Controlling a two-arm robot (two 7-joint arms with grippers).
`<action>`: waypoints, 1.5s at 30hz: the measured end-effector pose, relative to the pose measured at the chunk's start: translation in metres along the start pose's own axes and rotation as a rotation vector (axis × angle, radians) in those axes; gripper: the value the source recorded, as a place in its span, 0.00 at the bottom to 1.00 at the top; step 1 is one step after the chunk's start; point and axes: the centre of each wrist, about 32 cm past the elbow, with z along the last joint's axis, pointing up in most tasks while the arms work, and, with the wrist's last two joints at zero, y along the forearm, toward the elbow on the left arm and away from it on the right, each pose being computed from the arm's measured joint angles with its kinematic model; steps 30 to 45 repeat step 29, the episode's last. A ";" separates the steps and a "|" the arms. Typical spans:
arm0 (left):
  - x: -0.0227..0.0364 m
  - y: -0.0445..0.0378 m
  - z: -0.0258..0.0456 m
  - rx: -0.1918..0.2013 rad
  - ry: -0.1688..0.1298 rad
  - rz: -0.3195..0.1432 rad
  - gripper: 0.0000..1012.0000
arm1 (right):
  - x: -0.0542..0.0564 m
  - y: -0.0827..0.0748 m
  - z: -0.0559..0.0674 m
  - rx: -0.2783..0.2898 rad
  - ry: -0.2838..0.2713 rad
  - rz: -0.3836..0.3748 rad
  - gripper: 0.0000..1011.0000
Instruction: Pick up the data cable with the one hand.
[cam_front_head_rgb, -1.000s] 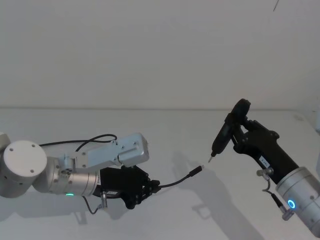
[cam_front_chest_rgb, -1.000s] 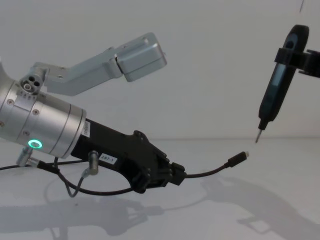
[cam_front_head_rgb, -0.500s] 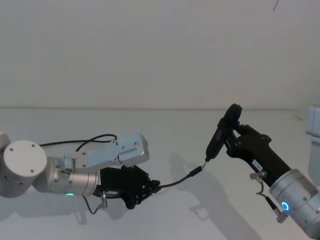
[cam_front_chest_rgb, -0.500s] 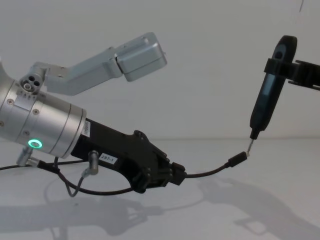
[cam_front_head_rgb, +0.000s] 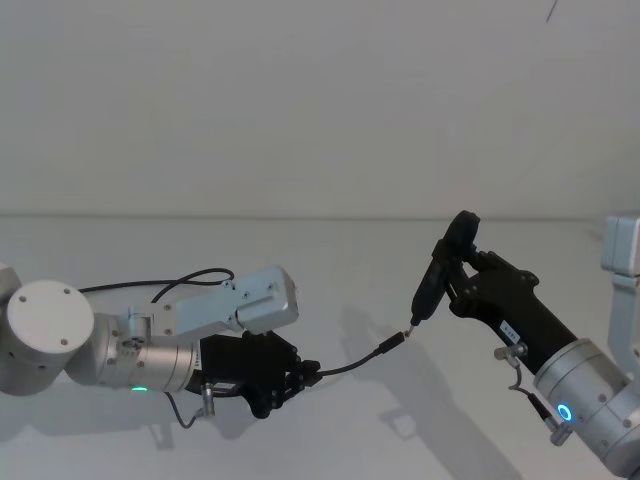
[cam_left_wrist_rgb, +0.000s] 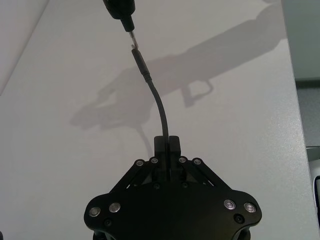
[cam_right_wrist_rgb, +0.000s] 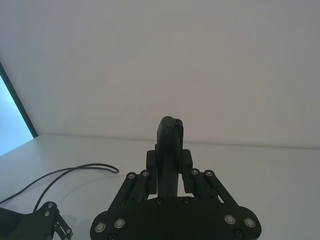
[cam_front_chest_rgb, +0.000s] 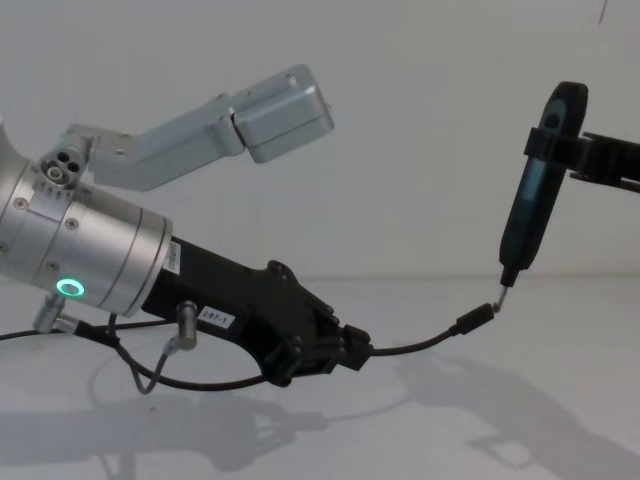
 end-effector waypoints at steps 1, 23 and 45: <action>0.0000 0.0000 0.0000 0.000 0.000 0.000 0.05 | 0.000 0.000 0.000 0.000 -0.001 0.000 0.28; 0.0000 0.0000 0.0000 0.000 0.000 0.000 0.05 | 0.000 0.002 -0.002 -0.006 -0.012 -0.003 0.28; 0.0000 0.0000 0.0000 0.000 0.000 0.000 0.05 | 0.000 0.003 -0.002 -0.007 -0.013 -0.002 0.28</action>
